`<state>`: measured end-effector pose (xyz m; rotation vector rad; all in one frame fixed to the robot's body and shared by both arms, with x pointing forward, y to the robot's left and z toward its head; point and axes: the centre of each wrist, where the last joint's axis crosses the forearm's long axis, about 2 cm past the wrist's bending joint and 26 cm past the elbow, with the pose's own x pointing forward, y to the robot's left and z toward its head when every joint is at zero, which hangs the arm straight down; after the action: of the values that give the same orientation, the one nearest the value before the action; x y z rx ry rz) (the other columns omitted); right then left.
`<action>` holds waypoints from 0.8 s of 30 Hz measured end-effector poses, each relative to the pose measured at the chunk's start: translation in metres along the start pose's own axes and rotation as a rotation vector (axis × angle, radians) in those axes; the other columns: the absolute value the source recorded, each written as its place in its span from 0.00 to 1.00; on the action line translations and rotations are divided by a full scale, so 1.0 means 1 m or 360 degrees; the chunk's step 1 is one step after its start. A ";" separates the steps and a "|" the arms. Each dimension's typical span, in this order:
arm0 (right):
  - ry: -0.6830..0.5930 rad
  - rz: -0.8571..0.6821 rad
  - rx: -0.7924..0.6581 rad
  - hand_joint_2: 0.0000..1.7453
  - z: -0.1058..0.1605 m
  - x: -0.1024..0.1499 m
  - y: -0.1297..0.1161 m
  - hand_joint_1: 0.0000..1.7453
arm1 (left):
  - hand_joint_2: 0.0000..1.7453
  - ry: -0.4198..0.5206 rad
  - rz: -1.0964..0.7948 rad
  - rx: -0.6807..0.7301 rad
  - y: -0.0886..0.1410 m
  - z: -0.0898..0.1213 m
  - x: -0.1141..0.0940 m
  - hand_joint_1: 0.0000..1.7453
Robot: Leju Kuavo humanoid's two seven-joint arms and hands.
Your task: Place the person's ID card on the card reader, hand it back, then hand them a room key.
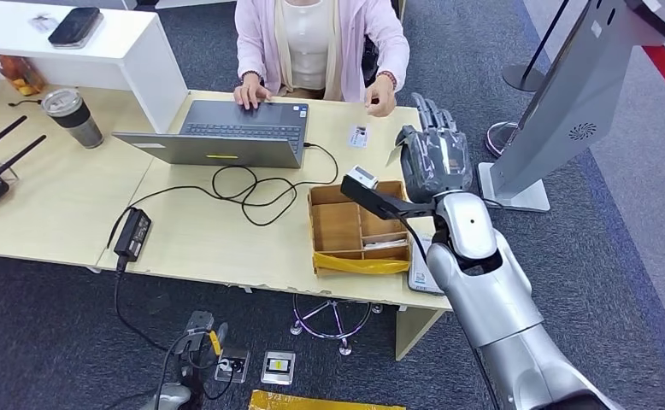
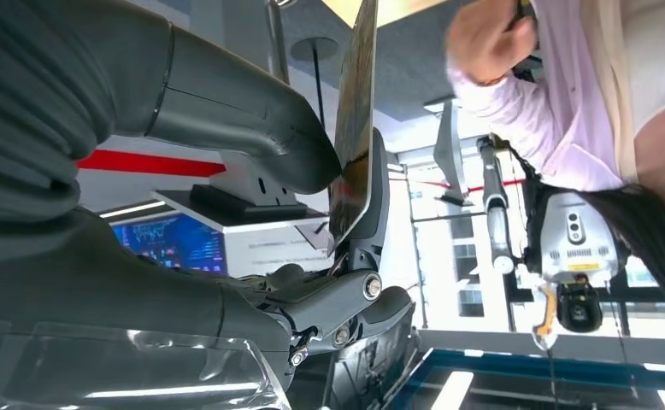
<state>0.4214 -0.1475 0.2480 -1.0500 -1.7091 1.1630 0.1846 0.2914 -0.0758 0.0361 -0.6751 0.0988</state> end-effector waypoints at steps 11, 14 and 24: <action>0.0081 0.0070 0.0179 1.00 -0.029 -0.022 0.001 1.00 | 0.00 -0.0011 -0.0041 -0.0098 -0.008 -0.004 0.015 0.00; 0.0102 0.0089 0.0223 1.00 -0.032 -0.028 0.002 1.00 | 0.00 -0.0011 -0.0040 -0.0104 -0.009 -0.004 0.017 0.00; 0.0152 0.0128 0.0278 0.00 -0.027 -0.038 0.014 0.00 | 0.00 0.0010 -0.0013 -0.0134 -0.011 -0.004 0.017 0.00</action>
<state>0.4624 -0.1721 0.2357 -1.0561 -1.4753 1.2679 0.2016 0.2819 -0.0685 -0.0422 -0.6722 0.0625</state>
